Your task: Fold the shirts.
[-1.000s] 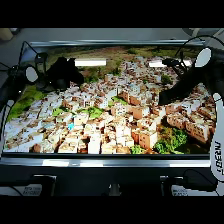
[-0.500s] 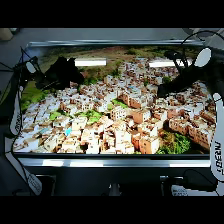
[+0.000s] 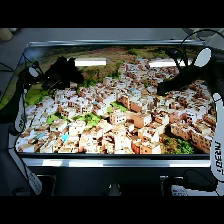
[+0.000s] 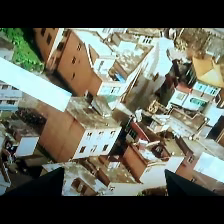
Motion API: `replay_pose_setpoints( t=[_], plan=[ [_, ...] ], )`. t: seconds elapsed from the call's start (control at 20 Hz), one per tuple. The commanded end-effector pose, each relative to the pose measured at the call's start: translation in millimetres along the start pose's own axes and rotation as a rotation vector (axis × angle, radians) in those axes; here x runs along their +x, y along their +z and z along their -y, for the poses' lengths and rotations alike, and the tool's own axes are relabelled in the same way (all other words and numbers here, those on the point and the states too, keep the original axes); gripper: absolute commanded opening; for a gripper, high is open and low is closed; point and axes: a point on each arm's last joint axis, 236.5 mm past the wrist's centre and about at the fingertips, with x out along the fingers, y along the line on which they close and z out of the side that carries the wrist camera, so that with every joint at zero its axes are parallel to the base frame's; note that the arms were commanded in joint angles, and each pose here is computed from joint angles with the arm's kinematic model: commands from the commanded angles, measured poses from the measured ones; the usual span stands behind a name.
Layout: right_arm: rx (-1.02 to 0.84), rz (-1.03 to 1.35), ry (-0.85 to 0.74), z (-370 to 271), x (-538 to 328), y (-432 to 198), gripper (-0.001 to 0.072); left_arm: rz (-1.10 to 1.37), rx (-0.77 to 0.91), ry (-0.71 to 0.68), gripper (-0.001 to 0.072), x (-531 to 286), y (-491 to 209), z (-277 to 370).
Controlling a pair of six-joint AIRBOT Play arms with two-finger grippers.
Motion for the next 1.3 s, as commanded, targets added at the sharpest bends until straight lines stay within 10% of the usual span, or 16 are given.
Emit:
replay_pose_setpoints(
  t=[0.0, 0.35, 0.65, 1.1, 1.15, 1.2, 1.25],
  plan=[
    [-0.001, 0.012, -0.007, 1, 0, 3, 0.0672, 0.006, -0.065, -0.036, 0.0019, 1, 1, 9],
    [-0.145, 0.249, -0.203, 25, -74, 50, 0.0672, 0.325, 0.455, -0.308, 0.0022, -216, 26, 158],
    [-0.152, 0.679, -0.526, 1, -308, 24, 0.0671, 0.490, 0.893, -0.592, 0.0022, -427, -128, 286],
    [-0.102, 0.746, -0.530, -48, -375, -71, 0.0671, -0.284, 1.035, -0.592, 0.0044, -214, -458, 297],
    [-0.097, 0.707, -0.516, -47, -366, -74, 0.0671, -0.361, 1.047, -0.554, 0.0291, -194, -480, 286],
    [-0.093, 0.657, -0.498, -46, -355, -77, 0.0671, -0.431, 1.032, -0.507, 0.0693, -183, -491, 274],
    [-0.093, 0.574, -0.470, -44, -337, -81, 0.0672, -0.468, 1.039, -0.467, 0.0714, -179, -487, 263]
  ],
)
